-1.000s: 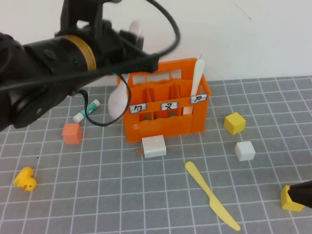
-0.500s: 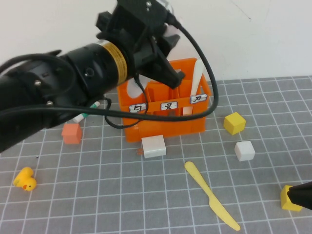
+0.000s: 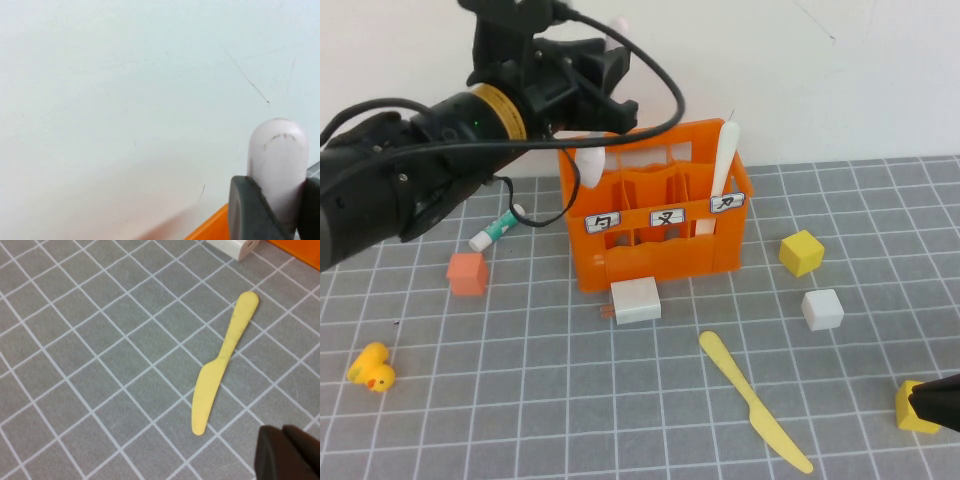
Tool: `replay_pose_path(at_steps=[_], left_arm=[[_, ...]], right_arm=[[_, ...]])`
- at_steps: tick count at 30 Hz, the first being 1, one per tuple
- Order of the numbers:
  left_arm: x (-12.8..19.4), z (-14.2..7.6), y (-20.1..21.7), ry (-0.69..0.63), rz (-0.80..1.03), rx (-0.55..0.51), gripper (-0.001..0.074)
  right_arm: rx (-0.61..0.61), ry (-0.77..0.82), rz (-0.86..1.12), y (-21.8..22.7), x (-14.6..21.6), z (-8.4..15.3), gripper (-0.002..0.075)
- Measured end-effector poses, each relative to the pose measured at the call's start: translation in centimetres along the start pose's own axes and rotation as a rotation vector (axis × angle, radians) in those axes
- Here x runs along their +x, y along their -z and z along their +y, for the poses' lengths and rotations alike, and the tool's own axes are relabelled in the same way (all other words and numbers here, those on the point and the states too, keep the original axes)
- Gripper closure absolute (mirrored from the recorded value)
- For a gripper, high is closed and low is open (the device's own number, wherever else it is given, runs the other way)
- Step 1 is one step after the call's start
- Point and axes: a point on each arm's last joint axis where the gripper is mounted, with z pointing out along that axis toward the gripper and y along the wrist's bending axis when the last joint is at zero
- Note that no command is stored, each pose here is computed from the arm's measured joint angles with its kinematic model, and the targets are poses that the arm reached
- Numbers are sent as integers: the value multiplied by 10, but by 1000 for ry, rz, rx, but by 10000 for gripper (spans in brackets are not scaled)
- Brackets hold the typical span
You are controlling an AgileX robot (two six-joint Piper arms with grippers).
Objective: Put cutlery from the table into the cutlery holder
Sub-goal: Place the spoon on the box
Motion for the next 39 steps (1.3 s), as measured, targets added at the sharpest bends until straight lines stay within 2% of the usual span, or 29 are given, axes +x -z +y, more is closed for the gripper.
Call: replay_pose_path(at_steps=[6, 12, 18, 20, 24, 27, 31, 35, 37, 39], left_arm=[[26, 12, -17, 30, -26, 49, 560], [57, 18, -33, -51, -16, 88, 560], [69, 20, -37, -65, 5, 87, 556], [69, 20, -37, -65, 2, 87, 521], [68, 20, -37, -41, 2, 87, 399], [62, 20, -34, -35, 3, 75, 383], [42, 19, -24, -67, 1, 50, 456], [15, 17, -5, -128, 31, -2, 633], [-5, 15, 9, -79, 35, -44, 692], [-25, 13, 28, 8, 38, -91, 716]], right_arm=[[-2, 7, 0, 0, 0, 0, 729], [-13, 16, 2, 0, 0, 1, 729], [-13, 33, 2, 0, 0, 1, 729], [-13, 33, 2, 0, 0, 1, 729], [-15, 36, 2, 0, 0, 1, 729], [-15, 37, 2, 0, 0, 1, 729], [-15, 45, 2, 0, 0, 1, 729], [-15, 50, 2, 0, 0, 1, 729], [-15, 52, 2, 0, 0, 1, 729], [-15, 55, 2, 0, 0, 1, 729]])
